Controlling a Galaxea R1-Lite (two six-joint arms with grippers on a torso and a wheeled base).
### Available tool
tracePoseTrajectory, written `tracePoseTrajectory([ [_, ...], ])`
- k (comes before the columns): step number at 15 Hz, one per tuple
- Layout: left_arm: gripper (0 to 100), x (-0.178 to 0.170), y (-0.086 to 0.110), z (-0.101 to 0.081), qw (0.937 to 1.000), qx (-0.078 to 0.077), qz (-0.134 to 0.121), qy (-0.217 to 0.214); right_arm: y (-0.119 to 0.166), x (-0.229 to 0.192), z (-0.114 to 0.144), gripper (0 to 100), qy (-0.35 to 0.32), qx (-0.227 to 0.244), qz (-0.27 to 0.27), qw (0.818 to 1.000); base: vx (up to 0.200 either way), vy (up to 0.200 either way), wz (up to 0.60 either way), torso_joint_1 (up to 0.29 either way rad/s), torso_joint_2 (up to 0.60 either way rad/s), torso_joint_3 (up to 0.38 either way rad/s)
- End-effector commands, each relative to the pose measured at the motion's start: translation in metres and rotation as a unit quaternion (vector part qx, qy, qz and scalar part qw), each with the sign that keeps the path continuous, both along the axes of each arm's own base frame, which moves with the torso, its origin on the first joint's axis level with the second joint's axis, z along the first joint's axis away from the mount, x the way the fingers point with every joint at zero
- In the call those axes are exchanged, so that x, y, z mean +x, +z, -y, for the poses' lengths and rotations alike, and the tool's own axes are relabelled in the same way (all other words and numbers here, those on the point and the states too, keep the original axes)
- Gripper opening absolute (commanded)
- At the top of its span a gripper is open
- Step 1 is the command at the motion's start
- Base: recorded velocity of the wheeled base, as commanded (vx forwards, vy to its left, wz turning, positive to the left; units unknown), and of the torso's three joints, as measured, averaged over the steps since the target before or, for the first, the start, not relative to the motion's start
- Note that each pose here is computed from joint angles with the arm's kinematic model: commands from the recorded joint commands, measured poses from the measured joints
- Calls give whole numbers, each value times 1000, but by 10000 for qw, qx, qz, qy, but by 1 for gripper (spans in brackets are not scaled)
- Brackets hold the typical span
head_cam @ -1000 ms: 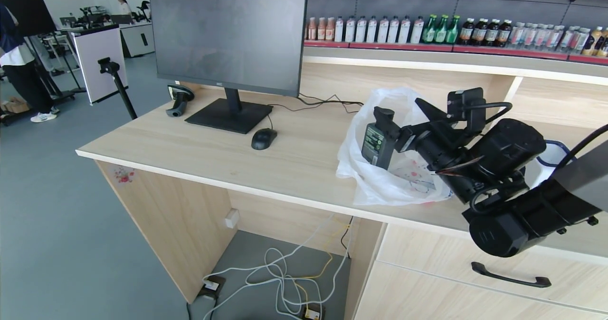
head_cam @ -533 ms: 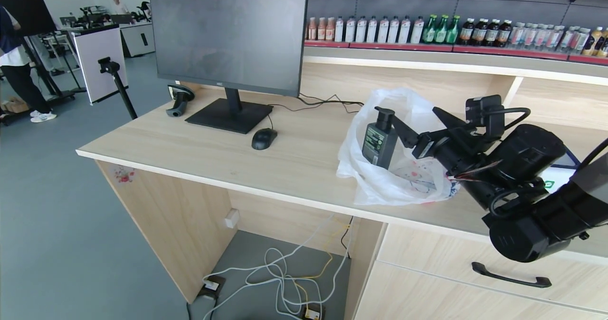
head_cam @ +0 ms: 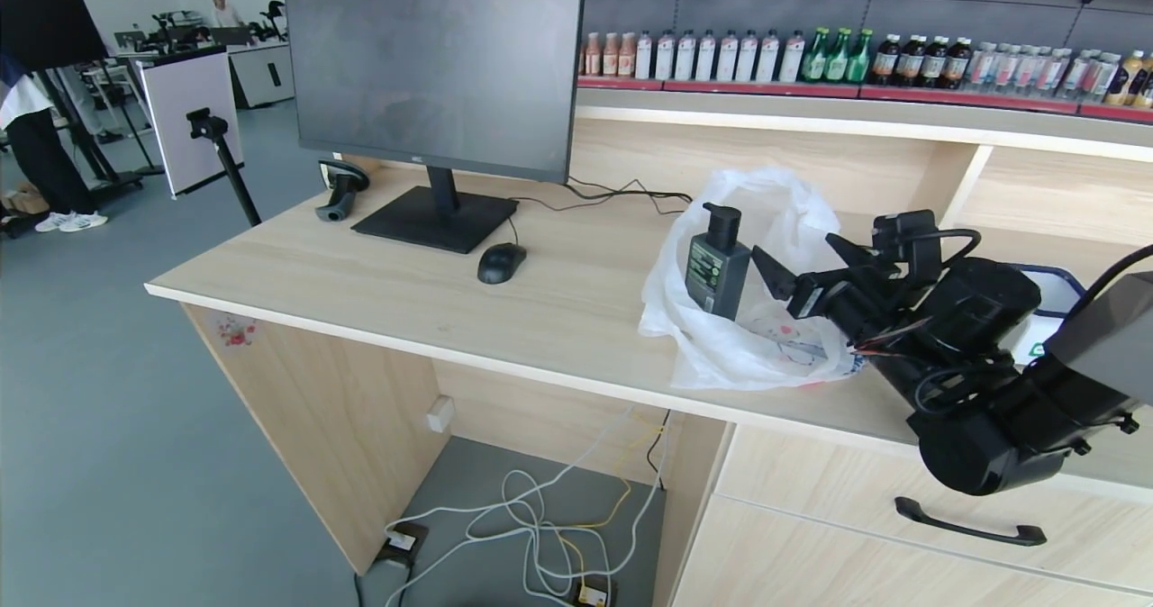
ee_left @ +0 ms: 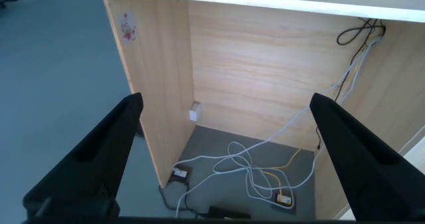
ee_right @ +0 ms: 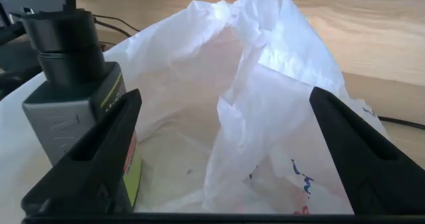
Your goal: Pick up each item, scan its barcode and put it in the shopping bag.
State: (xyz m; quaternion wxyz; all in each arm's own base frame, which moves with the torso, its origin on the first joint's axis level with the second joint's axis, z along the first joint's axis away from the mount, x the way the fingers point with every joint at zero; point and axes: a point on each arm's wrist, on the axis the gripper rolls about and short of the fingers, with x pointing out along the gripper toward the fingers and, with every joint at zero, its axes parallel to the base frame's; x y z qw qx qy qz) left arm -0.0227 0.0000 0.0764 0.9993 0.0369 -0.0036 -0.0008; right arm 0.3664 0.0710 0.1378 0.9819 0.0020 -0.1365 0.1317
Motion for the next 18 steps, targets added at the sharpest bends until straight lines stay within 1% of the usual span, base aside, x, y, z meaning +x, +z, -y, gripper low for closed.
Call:
tracePoseTrajectory([
  [1, 100, 0, 0, 0, 10000, -9, 2, 2, 0, 8, 4, 100, -87, 6, 95, 9999, 0, 0, 0, 0, 0, 0],
  [3, 100, 0, 0, 0, 10000, -9, 2, 2, 5, 7, 5, 100, -92, 26, 169, 9998, 0, 0, 0, 0, 0, 0],
  [4, 100, 0, 0, 0, 10000, -1, 2, -6, 3, 7, 6, 100, -103, 35, 135, 9998, 0, 0, 0, 0, 0, 0],
  [6, 100, 0, 0, 0, 10000, -1, 2, -6, 8, 10, 16, 100, -229, 37, 229, 9995, 0, 0, 0, 0, 0, 0],
  [9, 100, 0, 0, 0, 10000, -1, 2, -6, 26, 2, 24, 100, -297, 114, 445, 9985, 0, 0, 0, 0, 0, 0],
  [11, 100, 0, 0, 0, 10000, -1, 2, -6, 32, -1, 25, 100, -296, 125, 513, 9982, 0, 0, 0, 0, 0, 0],
  [15, 100, 0, 0, 0, 10000, -1, 2, -6, 4, 5, 20, 100, -159, 27, 102, 9998, 0, 0, 0, 0, 0, 0],
  [18, 100, 0, 0, 0, 10000, -1, 2, -6, -6, 7, 9, 100, -18, -8, -31, 10000, 0, 0, 0, 0, 0, 0],
])
